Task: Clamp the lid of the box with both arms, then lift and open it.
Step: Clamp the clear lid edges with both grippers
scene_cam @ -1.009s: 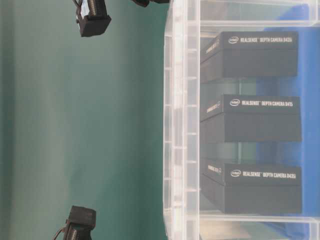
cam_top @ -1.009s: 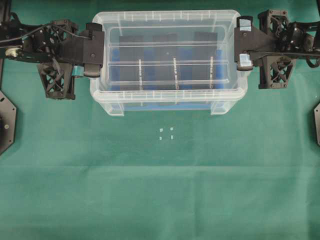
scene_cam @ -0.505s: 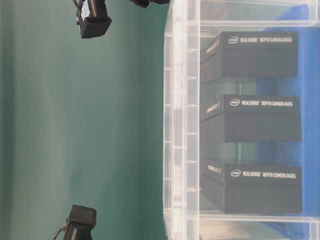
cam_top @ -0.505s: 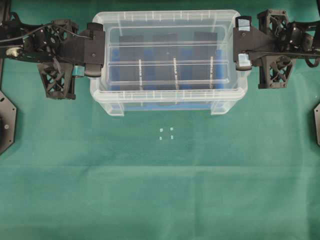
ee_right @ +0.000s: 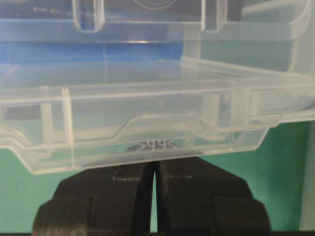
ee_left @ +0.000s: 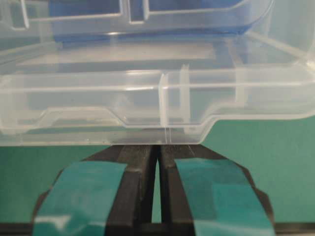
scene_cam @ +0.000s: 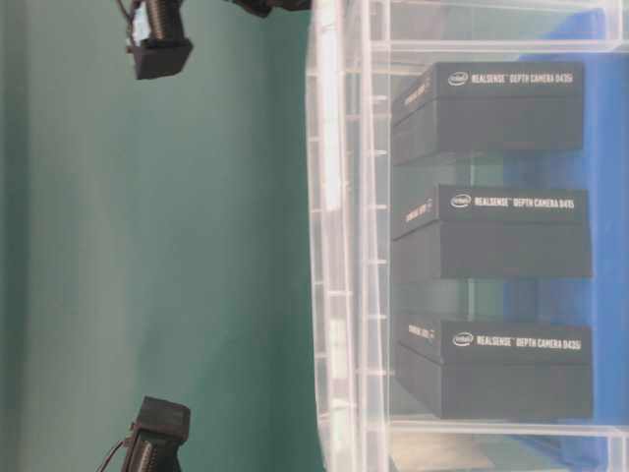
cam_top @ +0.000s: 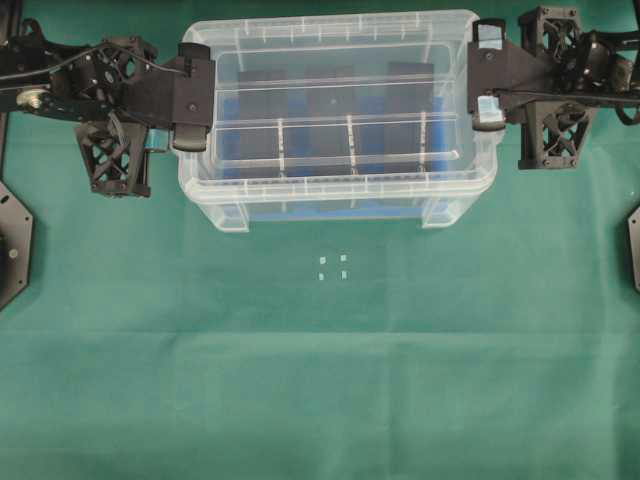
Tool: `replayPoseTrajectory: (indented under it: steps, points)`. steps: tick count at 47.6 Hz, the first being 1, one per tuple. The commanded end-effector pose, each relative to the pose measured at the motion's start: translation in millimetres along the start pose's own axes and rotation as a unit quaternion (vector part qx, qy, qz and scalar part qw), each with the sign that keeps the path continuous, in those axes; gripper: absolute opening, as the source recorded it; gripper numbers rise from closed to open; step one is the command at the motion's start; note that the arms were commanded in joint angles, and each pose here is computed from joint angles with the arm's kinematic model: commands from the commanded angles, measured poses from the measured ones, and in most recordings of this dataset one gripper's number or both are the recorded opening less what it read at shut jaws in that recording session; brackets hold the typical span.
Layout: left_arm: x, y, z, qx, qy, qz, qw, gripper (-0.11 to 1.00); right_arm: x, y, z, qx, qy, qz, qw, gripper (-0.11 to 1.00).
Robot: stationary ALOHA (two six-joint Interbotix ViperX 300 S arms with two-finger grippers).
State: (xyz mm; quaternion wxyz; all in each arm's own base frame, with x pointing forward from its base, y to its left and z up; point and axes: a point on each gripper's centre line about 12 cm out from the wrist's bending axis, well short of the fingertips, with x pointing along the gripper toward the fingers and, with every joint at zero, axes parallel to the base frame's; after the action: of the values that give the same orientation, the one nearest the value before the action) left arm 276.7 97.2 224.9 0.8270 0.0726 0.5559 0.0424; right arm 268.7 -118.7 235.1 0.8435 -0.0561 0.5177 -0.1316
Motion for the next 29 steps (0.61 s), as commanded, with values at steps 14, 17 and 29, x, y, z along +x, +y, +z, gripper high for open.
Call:
replayPoseTrajectory:
  steps: [14,17,29]
  points:
    - [-41,3,30,0.007,-0.057,0.014,0.9982,0.01,-29,-1,24,-0.001,-0.053,-0.006,0.9985,0.00]
    - [-44,4,31,0.007,-0.058,0.015,0.9982,0.01,-31,0,24,-0.002,-0.054,-0.006,0.9985,0.00]
    - [-53,0,35,0.014,-0.060,0.011,0.9980,0.01,-37,1,26,-0.003,-0.052,-0.004,0.9986,0.00]
